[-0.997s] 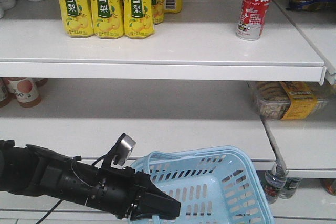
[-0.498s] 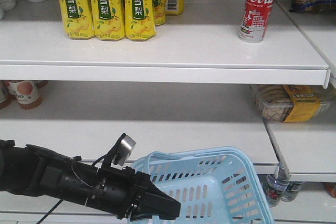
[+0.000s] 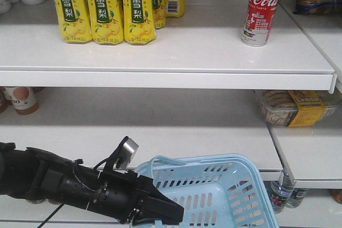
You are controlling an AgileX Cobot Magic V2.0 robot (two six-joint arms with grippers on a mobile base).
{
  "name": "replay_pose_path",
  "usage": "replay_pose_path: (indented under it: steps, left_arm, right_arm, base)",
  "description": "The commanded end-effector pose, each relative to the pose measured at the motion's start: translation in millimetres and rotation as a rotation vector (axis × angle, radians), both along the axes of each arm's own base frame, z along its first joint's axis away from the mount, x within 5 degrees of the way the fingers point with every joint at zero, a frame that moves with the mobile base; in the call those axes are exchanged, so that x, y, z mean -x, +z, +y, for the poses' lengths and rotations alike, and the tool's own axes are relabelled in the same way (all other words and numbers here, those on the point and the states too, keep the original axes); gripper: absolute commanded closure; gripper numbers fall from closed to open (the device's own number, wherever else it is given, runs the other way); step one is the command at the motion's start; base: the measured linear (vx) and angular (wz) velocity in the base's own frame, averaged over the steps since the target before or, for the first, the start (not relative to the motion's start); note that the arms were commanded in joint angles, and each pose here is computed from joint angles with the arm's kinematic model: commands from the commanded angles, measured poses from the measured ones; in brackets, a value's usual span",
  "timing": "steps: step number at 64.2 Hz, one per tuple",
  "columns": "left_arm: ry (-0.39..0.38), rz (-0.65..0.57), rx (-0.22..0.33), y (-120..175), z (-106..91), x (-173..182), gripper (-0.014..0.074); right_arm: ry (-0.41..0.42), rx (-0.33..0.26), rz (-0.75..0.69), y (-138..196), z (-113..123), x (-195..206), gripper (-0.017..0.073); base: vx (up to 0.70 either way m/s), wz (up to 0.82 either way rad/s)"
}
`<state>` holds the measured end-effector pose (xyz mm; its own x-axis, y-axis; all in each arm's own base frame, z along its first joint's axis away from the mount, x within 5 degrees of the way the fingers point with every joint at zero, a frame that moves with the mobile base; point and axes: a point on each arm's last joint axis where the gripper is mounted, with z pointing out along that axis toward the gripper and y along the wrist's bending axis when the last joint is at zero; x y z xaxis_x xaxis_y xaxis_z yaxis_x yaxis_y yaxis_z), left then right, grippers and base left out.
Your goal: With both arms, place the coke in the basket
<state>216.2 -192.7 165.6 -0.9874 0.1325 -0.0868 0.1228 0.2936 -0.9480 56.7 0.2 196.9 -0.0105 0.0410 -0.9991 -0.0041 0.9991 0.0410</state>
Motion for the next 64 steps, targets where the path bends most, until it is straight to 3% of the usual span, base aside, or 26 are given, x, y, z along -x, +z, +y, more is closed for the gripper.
replay_pose_path:
  steps: [1, 64]
  left_arm:
    - [0.017, -0.024, 0.143, 25.8, -2.5, -1.1, 0.0601]
    - [0.017, -0.024, 0.143, 25.8, -2.5, -1.1, 0.0601]
  right_arm:
    - [-0.001, 0.014, -0.07, 2.2, 0.0, 0.6, 0.0568]
    - [-0.001, 0.014, -0.07, 2.2, 0.0, 0.6, 0.0568]
  base:
    - [0.02, 0.0]
    - [0.01, -0.01]
